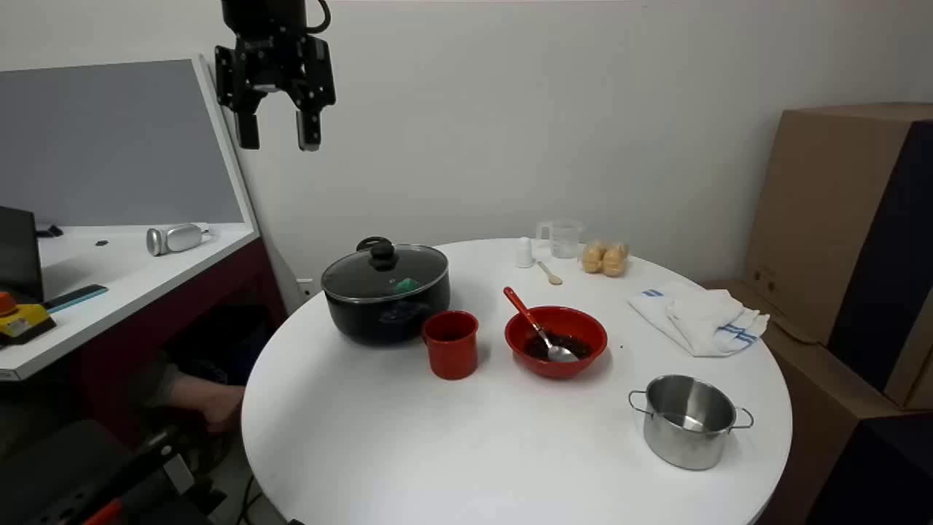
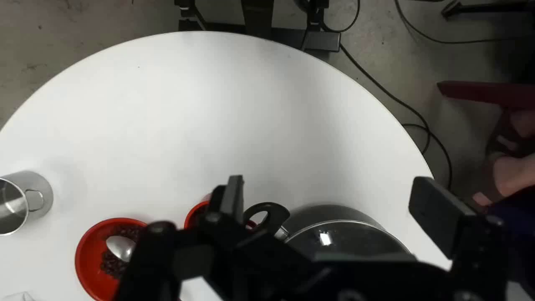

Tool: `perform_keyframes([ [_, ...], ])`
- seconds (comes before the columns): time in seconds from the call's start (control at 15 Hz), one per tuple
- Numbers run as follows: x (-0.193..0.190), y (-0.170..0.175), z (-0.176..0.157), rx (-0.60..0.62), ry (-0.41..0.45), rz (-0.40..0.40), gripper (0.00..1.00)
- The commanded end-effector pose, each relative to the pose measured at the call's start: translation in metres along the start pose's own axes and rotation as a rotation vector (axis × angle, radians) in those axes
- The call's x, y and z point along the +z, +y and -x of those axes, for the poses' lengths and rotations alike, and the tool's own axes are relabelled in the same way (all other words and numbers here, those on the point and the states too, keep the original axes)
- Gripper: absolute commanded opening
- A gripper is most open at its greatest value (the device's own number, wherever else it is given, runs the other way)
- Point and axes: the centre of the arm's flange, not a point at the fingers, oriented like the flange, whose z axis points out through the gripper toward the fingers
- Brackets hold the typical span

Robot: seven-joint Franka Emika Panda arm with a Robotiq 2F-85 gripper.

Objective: Remove the lid from the black pot and set it on the table then pick up the orange and green objects from the pot and place them on the red plate

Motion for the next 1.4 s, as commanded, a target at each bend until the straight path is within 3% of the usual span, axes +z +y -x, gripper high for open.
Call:
perform_keyframes([
  [0.0, 0.0, 0.0, 0.0, 0.0, 0.001, 0.0, 1.0],
  [0.6, 0.0, 0.0, 0.0, 0.0, 0.002, 0.0, 1.0],
  [0.73, -0.011, 0.021, -0.025, 0.03, -0.001, 0.064, 1.0],
  [0.8, -0.015, 0.029, -0.036, 0.04, 0.031, 0.07, 1.0],
  [0.93, -0.027, 0.043, -0.062, 0.095, 0.171, 0.134, 1.0],
  [1.13, -0.04, 0.049, -0.102, 0.149, 0.362, 0.158, 1.0],
  [1.27, -0.042, 0.045, -0.127, 0.188, 0.441, 0.153, 1.0],
  [1.33, -0.04, 0.041, -0.141, 0.191, 0.438, 0.119, 1.0],
])
